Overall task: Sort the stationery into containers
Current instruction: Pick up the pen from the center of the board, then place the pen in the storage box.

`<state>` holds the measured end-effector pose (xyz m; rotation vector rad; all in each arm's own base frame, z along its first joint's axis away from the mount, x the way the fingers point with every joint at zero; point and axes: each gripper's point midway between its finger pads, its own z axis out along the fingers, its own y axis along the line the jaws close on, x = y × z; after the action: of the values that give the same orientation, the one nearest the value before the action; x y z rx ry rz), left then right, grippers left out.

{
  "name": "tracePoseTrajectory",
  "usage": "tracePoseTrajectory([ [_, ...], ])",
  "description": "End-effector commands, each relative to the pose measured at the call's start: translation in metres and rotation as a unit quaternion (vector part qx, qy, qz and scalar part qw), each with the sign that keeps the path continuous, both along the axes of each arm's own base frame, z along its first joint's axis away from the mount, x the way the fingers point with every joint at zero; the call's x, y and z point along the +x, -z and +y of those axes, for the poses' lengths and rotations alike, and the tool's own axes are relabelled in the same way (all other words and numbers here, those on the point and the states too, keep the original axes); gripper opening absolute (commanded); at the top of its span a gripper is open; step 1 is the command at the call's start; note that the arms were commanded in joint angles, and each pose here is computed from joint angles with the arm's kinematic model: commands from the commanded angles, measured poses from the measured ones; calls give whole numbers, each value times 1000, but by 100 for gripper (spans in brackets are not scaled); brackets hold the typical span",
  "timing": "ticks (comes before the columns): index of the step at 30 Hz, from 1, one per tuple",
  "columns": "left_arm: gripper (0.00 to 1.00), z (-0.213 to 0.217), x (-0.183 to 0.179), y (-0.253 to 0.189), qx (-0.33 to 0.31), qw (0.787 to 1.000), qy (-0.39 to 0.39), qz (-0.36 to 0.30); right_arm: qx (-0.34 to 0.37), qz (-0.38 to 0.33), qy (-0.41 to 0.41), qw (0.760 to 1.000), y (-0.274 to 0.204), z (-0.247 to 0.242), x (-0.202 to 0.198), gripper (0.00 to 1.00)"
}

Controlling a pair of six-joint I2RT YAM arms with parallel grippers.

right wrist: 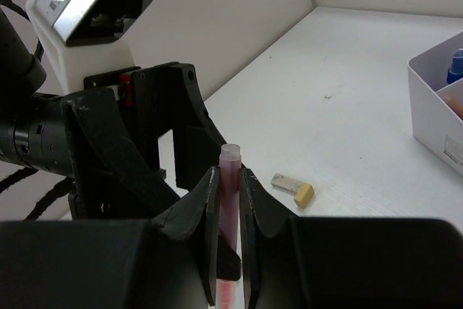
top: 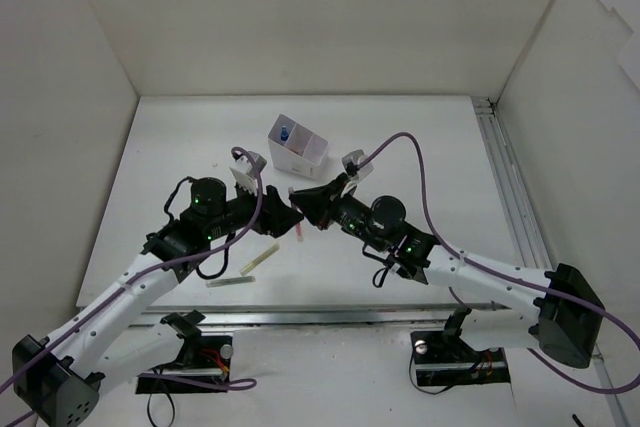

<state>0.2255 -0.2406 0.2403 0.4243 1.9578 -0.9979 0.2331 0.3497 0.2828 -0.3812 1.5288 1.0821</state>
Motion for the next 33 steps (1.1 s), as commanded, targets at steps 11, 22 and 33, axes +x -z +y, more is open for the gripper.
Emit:
tracePoseTrajectory([
  [11, 0, -11, 24, -60, -44, 995, -13, -88, 70, -15, -9, 997, -42, 10, 3, 1],
  [22, 0, 22, 96, -68, 12, 974, -185, -127, 132, 2, 199, 971, -52, -88, 41, 98],
  [33, 0, 21, 242, -72, 48, 932, -305, -192, 24, 30, 378, 925, -19, -198, 34, 98],
])
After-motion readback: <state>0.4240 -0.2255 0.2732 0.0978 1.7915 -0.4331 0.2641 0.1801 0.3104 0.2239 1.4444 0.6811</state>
